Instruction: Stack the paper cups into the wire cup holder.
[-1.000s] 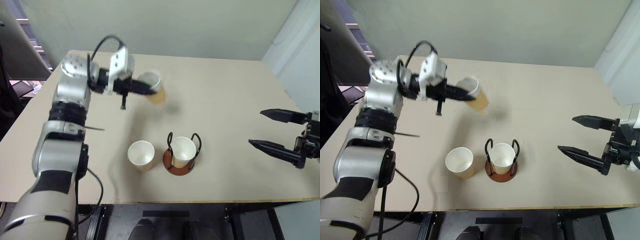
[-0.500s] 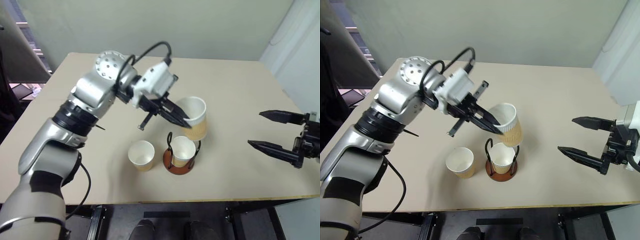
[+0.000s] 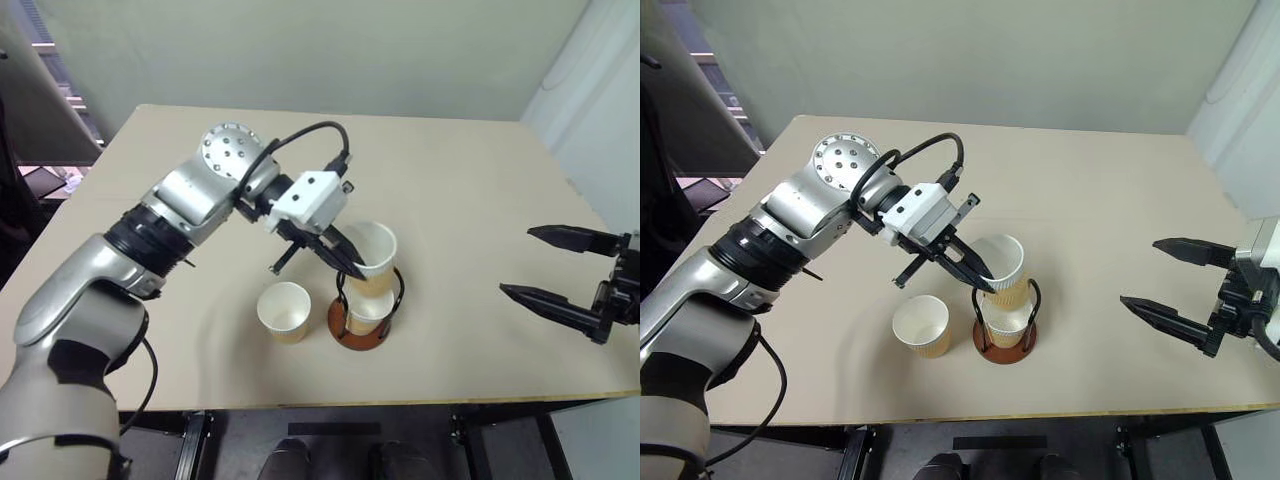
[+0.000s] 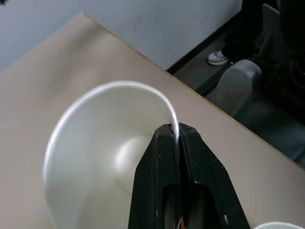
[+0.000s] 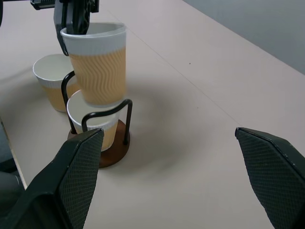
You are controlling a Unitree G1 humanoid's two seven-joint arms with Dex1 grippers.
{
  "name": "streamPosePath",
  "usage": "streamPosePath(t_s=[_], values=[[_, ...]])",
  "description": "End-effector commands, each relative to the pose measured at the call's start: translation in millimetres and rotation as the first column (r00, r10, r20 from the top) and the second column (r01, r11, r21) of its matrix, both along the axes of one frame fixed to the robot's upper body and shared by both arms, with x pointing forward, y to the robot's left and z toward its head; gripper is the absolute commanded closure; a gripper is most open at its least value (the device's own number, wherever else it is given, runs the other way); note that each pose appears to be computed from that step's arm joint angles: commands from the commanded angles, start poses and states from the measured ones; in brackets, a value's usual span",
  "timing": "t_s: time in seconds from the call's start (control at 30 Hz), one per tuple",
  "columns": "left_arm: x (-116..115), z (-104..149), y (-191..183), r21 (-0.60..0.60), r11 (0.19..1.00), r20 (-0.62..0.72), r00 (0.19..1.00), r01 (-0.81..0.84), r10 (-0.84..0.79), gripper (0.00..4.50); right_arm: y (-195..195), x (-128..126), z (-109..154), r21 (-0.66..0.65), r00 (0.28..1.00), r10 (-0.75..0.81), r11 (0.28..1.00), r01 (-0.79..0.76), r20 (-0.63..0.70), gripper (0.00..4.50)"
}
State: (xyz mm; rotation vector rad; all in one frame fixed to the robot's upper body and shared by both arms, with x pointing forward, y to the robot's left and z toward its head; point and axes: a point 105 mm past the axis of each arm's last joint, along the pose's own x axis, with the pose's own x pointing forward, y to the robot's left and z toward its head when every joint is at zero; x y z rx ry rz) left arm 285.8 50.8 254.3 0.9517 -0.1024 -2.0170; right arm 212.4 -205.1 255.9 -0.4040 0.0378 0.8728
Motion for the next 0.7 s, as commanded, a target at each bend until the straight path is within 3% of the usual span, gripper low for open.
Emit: streamPosePath(t_s=[0.03,0.17,0.43,0.53,0.7], values=[[-11,8,0,0.016,0.997,0.033,0.996,0.081,-0.081,4.48,3,-3,6,-0.005,1.0,0.0,1.0,0.0,0.03,0.01],[-20,2,-2,0.066,0.99,0.037,0.991,0.127,-0.13,4.48,4,-3,6,-0.002,1.0,0.003,1.0,-0.003,0.028,0.01],[-14,-6,-10,0.116,0.983,0.07,0.986,0.145,-0.154,4.48,3,-3,6,-0.002,1.0,-0.009,1.0,0.009,0.029,0.01],[-7,-7,-14,0.111,0.985,0.092,0.986,0.13,-0.14,3.89,2,-4,5,-0.005,0.999,-0.019,1.0,0.019,0.03,0.01],[-7,-4,-17,0.105,0.985,0.096,0.984,0.137,-0.147,2.08,2,-6,5,-0.008,0.999,-0.024,1.0,0.025,0.031,0.01]])
